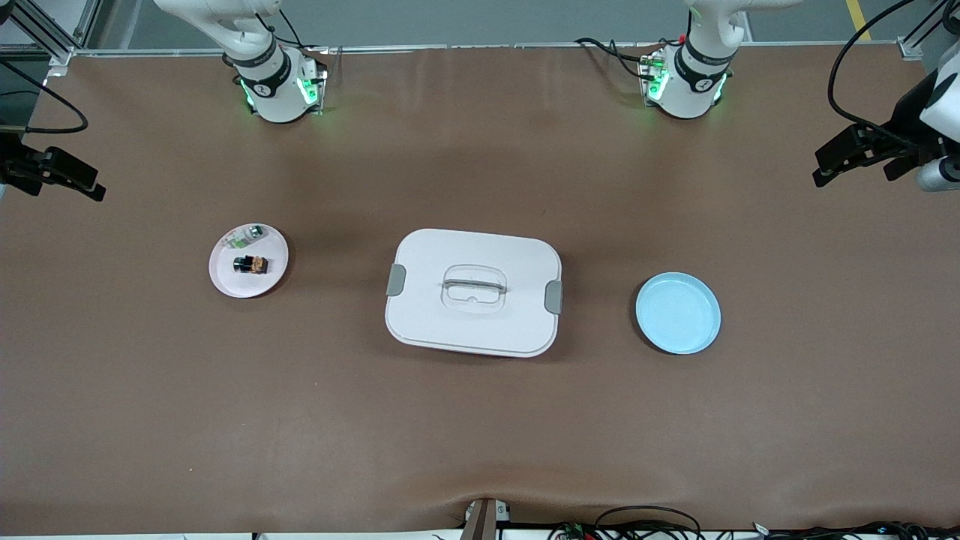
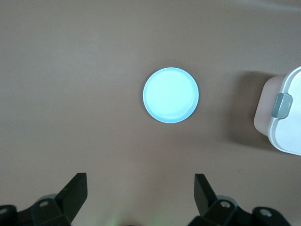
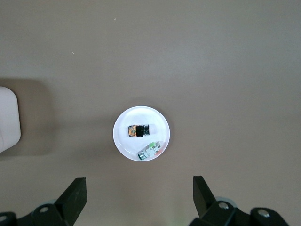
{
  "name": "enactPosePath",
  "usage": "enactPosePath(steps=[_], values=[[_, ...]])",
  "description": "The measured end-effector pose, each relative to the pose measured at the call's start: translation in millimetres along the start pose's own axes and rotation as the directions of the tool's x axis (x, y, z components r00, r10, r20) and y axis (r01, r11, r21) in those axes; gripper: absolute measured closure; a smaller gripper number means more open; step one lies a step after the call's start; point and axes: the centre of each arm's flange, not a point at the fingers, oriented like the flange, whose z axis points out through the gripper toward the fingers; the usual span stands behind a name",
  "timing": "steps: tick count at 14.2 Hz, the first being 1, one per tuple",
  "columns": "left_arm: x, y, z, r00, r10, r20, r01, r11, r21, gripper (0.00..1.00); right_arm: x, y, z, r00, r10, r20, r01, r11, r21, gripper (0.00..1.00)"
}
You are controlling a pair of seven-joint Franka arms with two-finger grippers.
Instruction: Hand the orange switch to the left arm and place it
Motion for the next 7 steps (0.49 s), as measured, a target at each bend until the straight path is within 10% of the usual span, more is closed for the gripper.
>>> enactPosePath(steps=[7], values=[[0.6,-2.7,0.2,1.000,-0.005,0.000,0.005,1.000,0.000,0.00,0.0,0.0,0.0,1.000,-0.001,0.000,0.001,1.000,0.000,0.00]])
